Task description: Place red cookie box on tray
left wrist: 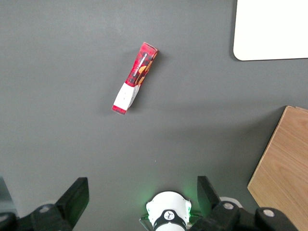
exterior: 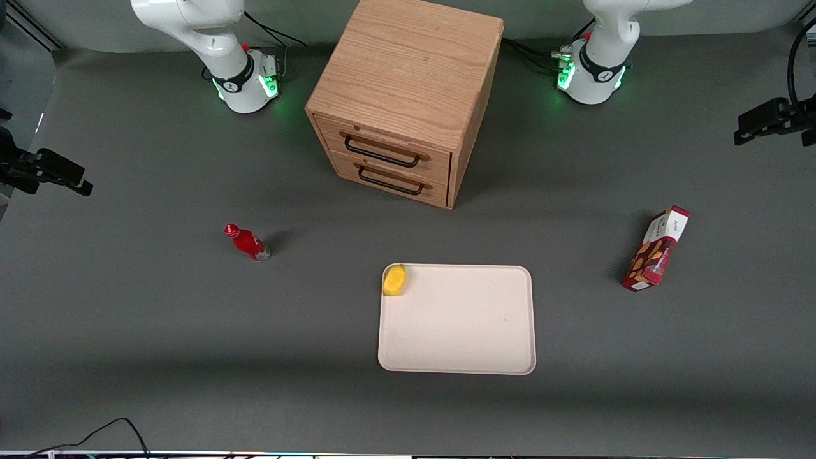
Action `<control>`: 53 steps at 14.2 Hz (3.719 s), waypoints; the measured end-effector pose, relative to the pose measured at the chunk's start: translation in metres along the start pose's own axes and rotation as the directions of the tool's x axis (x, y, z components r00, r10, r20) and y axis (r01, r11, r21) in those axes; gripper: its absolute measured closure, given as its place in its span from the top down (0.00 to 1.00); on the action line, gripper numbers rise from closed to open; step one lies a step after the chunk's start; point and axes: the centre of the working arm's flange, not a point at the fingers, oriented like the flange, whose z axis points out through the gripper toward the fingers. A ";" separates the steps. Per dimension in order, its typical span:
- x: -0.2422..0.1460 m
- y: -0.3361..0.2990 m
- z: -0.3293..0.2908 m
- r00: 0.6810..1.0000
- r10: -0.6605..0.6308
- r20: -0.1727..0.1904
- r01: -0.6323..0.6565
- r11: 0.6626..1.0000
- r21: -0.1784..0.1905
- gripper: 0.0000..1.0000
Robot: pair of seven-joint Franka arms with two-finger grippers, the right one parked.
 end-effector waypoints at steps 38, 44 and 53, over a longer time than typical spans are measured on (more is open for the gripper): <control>0.111 0.143 0.118 0.999 -0.005 -0.051 -0.001 0.993 -0.121 0.21; 0.182 0.285 0.260 0.974 -0.146 -0.175 0.127 0.985 -0.118 0.21; 0.227 0.293 0.379 0.957 -0.104 -0.269 0.079 0.991 -0.105 0.38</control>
